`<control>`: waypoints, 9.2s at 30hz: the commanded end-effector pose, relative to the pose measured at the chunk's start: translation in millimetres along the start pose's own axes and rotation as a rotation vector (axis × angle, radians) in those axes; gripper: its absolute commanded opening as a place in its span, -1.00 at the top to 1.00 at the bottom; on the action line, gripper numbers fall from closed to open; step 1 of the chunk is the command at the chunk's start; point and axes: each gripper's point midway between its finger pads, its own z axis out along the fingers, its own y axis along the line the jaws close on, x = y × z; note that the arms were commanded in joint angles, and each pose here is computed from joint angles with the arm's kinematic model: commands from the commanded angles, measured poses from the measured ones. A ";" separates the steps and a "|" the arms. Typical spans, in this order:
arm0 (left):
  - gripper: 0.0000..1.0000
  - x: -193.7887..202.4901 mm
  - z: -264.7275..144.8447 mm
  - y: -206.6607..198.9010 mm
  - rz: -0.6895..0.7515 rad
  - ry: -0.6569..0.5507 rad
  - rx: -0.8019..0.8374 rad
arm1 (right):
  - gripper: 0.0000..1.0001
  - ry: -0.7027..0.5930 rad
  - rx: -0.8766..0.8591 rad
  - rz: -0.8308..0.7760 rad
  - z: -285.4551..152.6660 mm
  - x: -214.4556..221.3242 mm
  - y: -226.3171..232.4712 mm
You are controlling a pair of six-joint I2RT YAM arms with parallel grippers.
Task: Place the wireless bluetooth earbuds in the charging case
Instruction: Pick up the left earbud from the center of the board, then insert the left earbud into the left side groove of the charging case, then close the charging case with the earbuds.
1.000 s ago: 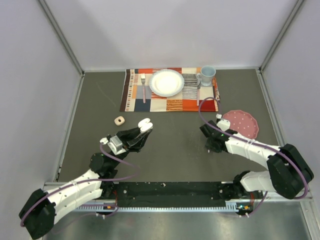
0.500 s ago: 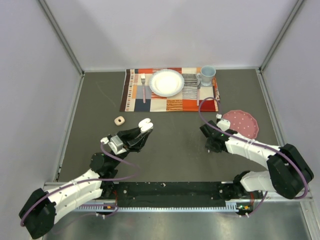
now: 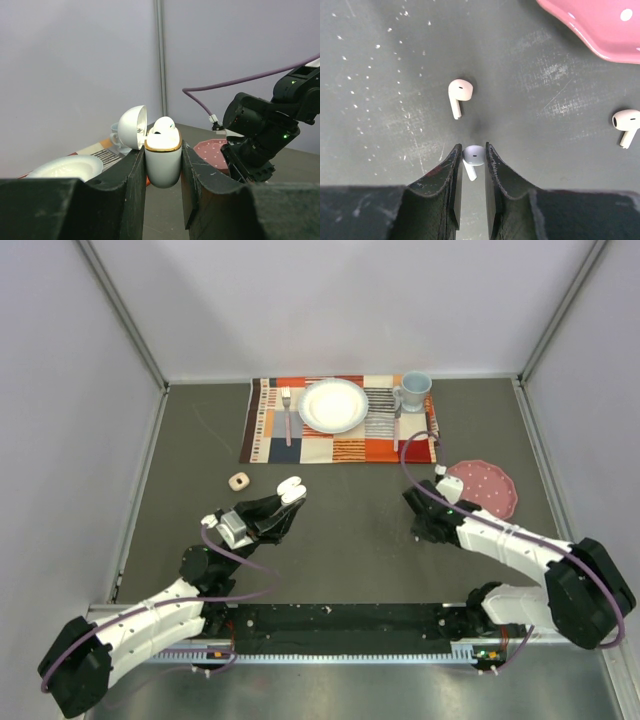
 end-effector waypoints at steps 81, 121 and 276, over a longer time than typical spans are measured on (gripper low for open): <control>1.00 -25.6 19.8 -31.5 -0.077 -0.156 0.180 | 1.00 -0.959 -1.412 0.044 -336.6 -58.8 226.4; 1.00 -36.5 12.5 -32.2 -0.054 -0.178 0.177 | 1.00 -0.806 -1.454 0.034 -313.8 -25.7 253.0; 1.00 -26.2 12.1 -68.3 0.012 -0.030 0.414 | -0.83 -0.372 -1.080 -0.188 -292.9 -69.7 231.9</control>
